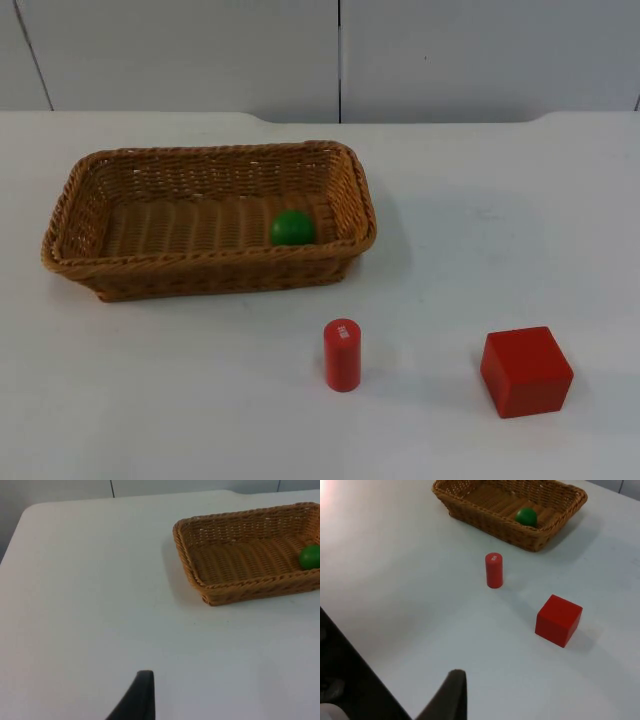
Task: Pick up the basket with the left hand and place the object to the left of the red cylinder into the basket with the right hand.
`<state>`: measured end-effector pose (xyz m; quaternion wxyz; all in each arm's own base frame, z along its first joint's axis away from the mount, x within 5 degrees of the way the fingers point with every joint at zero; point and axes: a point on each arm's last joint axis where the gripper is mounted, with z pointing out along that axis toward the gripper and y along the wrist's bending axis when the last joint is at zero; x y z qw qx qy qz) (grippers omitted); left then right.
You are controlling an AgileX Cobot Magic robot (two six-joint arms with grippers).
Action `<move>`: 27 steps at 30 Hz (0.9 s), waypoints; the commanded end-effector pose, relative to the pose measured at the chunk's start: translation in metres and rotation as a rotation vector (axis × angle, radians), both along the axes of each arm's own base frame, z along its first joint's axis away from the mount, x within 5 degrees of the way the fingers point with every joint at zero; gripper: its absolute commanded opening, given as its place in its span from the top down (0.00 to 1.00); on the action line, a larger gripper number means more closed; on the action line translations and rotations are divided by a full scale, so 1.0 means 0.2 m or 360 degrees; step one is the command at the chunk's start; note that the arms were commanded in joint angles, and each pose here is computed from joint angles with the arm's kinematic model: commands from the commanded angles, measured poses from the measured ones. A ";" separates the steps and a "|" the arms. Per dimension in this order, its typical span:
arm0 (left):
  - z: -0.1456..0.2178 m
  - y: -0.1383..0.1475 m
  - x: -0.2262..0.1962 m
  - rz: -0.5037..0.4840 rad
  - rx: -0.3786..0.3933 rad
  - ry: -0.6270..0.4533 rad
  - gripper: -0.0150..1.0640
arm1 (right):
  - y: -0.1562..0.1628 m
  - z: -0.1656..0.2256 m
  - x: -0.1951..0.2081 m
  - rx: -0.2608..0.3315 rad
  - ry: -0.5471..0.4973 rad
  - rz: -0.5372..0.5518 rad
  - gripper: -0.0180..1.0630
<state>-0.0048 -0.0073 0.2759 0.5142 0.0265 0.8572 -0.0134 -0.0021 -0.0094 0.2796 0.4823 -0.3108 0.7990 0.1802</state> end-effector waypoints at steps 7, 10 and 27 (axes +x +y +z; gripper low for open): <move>-0.01 0.02 0.00 0.0094 -0.0038 0.0006 0.01 | 0.00 0.00 0.00 0.0014 -0.0015 0.0002 0.01; -0.01 0.02 0.00 0.0094 -0.0038 0.0006 0.01 | 0.00 0.00 0.00 0.0014 -0.0015 0.0002 0.01; -0.01 0.02 0.00 0.0094 -0.0038 0.0006 0.01 | 0.01 0.00 -0.01 0.0018 -0.0019 -0.0442 0.01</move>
